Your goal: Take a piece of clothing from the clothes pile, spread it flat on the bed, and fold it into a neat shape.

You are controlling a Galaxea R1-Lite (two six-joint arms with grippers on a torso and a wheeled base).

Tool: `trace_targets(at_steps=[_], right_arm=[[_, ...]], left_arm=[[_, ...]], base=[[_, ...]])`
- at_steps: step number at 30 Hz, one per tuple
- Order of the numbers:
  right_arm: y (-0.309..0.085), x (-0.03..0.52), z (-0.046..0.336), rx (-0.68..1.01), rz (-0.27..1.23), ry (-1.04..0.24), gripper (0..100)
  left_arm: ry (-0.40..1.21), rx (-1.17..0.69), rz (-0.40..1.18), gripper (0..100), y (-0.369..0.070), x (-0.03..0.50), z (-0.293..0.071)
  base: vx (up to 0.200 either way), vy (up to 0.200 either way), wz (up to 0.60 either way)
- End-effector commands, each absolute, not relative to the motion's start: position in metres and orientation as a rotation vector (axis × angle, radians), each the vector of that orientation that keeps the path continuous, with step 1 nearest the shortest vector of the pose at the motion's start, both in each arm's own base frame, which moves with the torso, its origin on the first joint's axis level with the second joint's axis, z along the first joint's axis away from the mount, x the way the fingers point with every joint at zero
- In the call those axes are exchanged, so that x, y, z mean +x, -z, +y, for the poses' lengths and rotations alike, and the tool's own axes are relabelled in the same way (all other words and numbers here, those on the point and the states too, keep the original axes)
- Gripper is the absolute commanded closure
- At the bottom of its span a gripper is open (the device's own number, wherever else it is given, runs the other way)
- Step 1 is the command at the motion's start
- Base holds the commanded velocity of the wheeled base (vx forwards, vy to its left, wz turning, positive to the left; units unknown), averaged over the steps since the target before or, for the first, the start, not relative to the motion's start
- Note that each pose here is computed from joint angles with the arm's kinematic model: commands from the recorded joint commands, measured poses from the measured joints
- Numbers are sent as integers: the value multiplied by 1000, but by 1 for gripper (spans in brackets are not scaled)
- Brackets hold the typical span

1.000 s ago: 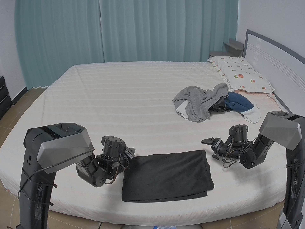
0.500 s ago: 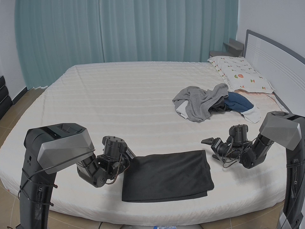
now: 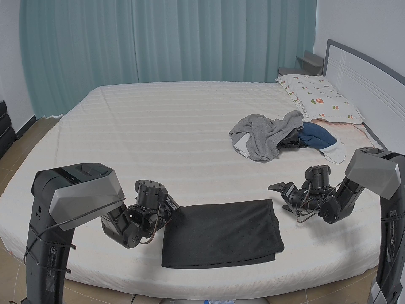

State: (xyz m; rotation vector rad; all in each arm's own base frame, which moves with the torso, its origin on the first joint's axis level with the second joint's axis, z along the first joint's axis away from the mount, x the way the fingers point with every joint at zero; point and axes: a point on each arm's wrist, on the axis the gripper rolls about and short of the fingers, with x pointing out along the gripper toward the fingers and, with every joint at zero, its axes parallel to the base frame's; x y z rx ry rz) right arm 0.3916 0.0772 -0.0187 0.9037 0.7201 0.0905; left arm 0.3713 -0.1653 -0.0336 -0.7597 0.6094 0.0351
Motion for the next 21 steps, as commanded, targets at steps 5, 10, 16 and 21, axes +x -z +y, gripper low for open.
trace_targets(at_steps=[5, 10, 16, 21], right_arm=[[20, 391, 77, 904, 722, -90, 0], [20, 391, 77, 904, 722, -90, 0], [20, 391, 77, 903, 724, -89, 0], [20, 391, 77, 904, 723, -87, 0]], left_arm=[[-44, -763, 605, 100, 34, 373, -162], [-48, -767, 600, 100, 33, 375, -159], [-47, -766, 605, 100, 34, 375, -159], [-48, -766, 610, 0, 33, 375, -159]], base=[[0, 0, 0], [0, 0, 0], [0, 0, 0], [0, 0, 0]])
